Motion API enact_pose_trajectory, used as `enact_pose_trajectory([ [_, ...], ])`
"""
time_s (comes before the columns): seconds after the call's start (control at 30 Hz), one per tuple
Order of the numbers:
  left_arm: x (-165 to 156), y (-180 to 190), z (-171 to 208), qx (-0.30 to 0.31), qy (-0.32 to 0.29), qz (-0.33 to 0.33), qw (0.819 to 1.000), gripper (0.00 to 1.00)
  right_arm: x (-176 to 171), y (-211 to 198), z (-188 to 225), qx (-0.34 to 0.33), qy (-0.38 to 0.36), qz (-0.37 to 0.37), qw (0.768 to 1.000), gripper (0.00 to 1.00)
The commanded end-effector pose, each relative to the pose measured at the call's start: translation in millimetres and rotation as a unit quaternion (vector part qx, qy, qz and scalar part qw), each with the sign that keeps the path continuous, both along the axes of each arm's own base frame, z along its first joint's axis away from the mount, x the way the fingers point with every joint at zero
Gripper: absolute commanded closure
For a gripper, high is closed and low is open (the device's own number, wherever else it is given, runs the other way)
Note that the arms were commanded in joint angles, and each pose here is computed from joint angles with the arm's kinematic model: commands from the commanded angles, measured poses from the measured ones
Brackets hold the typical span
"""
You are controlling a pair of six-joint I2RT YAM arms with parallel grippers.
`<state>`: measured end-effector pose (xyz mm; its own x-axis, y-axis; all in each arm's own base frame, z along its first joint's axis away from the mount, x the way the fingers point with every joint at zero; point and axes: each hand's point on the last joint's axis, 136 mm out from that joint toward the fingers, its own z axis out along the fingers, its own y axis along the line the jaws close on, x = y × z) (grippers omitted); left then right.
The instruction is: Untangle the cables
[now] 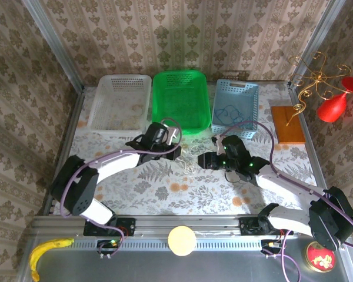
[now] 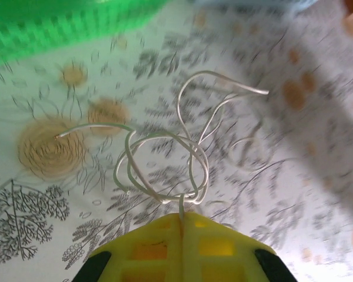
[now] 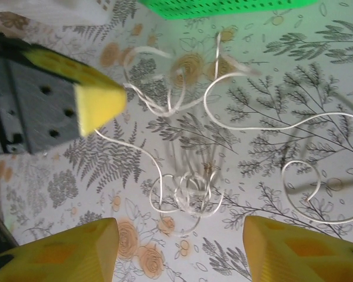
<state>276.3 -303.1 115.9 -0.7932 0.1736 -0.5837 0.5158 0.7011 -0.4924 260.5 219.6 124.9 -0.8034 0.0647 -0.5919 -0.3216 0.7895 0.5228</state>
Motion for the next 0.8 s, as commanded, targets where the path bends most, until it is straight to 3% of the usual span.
enact_pose_trajectory([
  [0.0,5.1,-5.6,40.4,-0.072,0.001,0.008,0.997,1.0,1.6,10.9,11.7,0.029,-0.01,0.02,0.999,0.39],
  [0.27,10.0,-2.5,84.2,-0.156,-0.009,0.023,0.987,1.0,7.8,16.8,15.0,0.044,-0.014,0.017,0.999,0.38],
  [0.77,0.5,-3.4,111.1,-0.183,-0.019,-0.002,0.983,1.0,53.1,-2.8,28.1,0.032,-0.046,-0.046,0.997,0.35],
])
